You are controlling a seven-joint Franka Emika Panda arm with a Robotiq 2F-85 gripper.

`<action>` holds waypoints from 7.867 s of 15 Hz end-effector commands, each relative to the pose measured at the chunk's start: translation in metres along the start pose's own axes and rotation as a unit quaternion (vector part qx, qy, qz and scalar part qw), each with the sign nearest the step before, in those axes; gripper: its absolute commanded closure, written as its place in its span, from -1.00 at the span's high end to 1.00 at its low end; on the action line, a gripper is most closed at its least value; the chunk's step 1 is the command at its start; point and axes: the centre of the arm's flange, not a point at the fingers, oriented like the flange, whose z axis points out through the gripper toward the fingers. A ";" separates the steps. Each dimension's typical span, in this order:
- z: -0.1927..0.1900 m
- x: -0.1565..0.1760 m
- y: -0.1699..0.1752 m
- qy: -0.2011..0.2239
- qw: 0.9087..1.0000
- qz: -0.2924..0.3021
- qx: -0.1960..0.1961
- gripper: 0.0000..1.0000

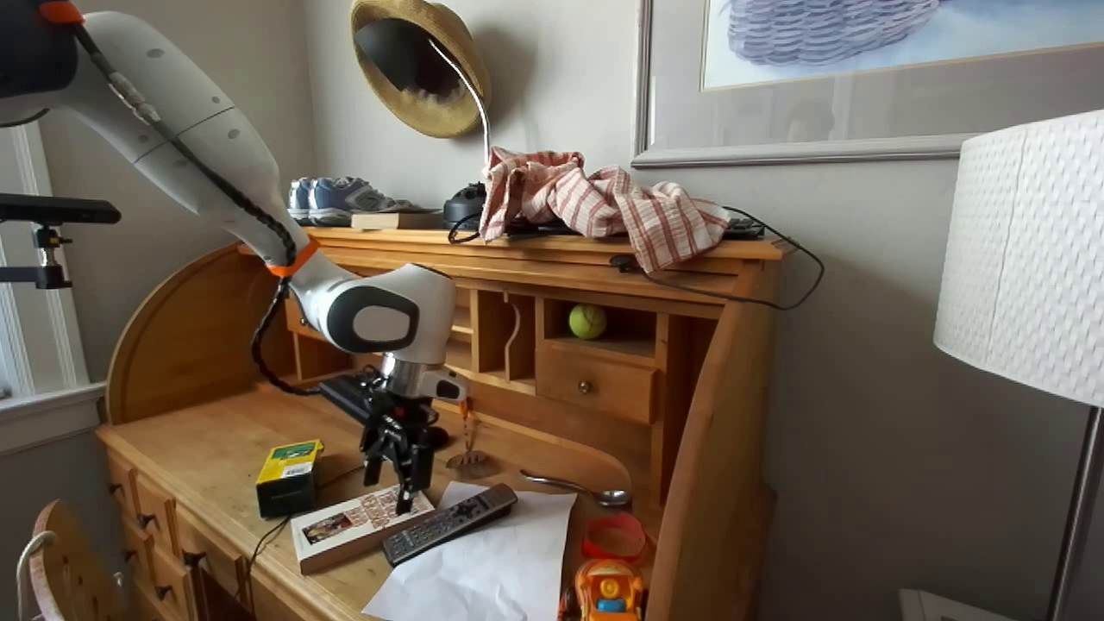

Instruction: Put the white book on the top shelf

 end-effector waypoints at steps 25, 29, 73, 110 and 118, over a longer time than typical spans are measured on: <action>0.008 -0.016 -0.002 0.021 0.924 -0.380 -0.030 1.00; 0.011 -0.021 -0.019 0.046 0.913 -0.400 -0.064 1.00; 0.035 -0.072 -0.020 -0.058 0.806 -0.589 0.001 1.00; 0.034 -0.189 0.209 0.036 0.968 -0.125 0.213 1.00; 0.058 -0.200 0.217 0.111 0.955 -0.027 0.275 1.00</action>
